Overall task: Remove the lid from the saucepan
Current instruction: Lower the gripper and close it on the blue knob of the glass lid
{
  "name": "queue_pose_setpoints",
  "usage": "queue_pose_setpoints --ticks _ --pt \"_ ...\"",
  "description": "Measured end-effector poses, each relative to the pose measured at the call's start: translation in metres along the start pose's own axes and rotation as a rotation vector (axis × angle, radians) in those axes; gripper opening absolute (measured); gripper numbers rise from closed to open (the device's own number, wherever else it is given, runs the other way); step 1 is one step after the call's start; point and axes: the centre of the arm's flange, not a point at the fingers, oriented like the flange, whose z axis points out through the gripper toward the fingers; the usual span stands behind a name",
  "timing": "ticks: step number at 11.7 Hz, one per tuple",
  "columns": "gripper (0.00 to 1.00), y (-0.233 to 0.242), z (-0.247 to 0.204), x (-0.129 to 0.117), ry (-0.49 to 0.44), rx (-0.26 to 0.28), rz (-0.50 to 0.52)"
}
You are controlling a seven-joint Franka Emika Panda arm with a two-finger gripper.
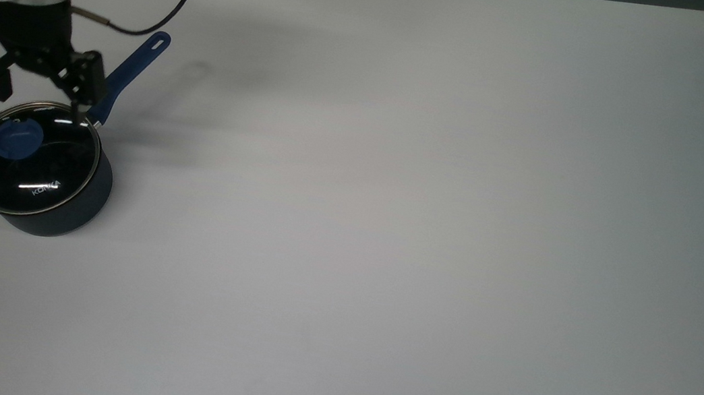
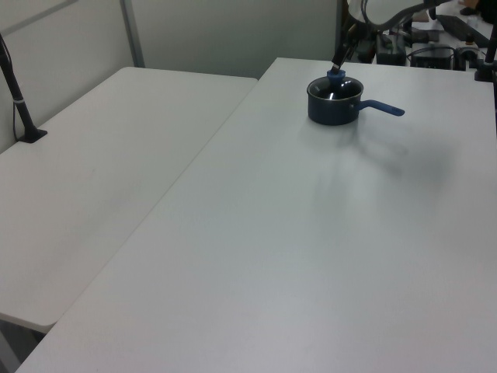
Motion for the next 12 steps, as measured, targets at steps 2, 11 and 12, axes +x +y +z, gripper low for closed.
queue_pose_setpoints --ticks 2,11,12 --pt "1.00 0.008 0.019 -0.004 0.012 -0.013 0.010" --pt "0.67 0.020 0.065 -0.009 0.079 -0.065 0.070" --pt "0.63 0.020 0.064 -0.009 0.083 -0.064 0.109"
